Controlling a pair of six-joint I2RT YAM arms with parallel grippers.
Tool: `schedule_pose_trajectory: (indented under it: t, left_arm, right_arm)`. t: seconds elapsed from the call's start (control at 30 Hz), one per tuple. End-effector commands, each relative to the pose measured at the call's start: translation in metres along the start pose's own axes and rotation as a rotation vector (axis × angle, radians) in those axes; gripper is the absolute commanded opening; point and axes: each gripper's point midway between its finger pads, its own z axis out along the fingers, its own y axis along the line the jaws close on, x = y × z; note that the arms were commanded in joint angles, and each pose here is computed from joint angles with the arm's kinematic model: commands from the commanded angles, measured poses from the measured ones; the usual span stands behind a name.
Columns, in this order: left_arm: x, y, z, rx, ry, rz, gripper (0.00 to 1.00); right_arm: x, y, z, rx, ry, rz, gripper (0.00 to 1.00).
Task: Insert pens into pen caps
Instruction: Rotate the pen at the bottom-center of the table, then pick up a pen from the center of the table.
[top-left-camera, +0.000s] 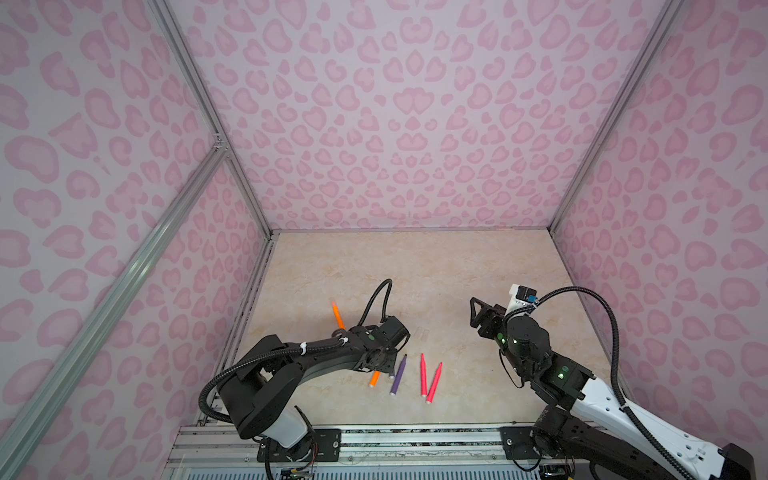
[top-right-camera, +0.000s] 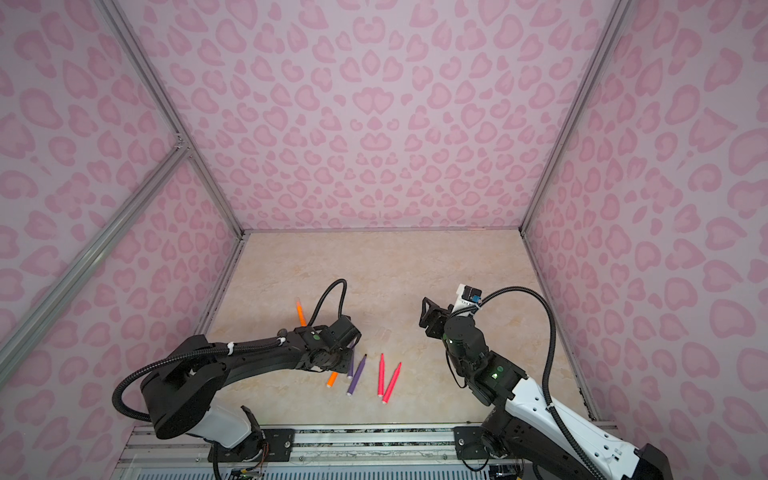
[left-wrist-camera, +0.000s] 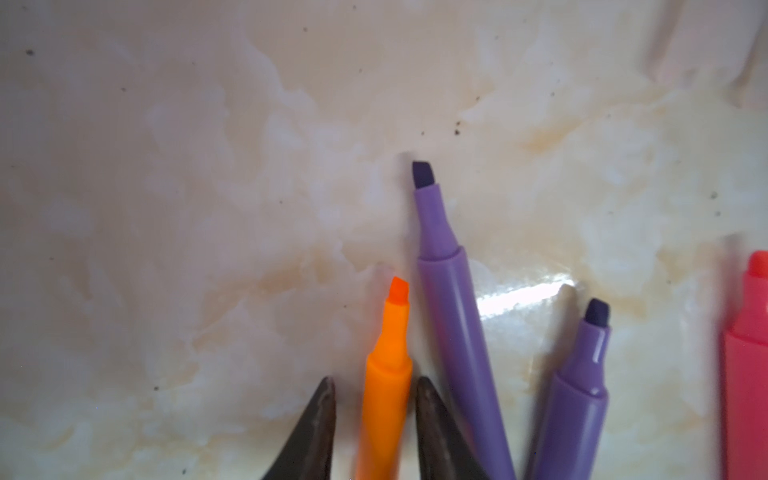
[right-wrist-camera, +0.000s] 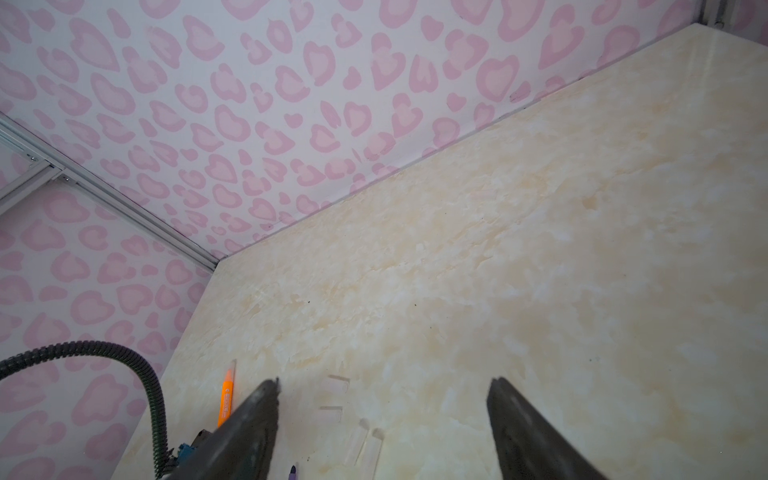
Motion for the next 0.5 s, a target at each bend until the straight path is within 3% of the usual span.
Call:
schedule_pose_trajectory:
  t: [0.0,0.47]
  left_arm:
    - [0.0152,0.0041,0.0018,-0.007,0.058,0.012,0.32]
    - [0.0203,0.0024,0.0081,0.007,0.082,0.013,0.29]
  right_arm:
    - [-0.0008,0.0003,0.0012,0.002,-0.009,0.001,0.8]
    - [-0.0019,-0.0004,-0.0011,-0.002,-0.012,0.007,0.8]
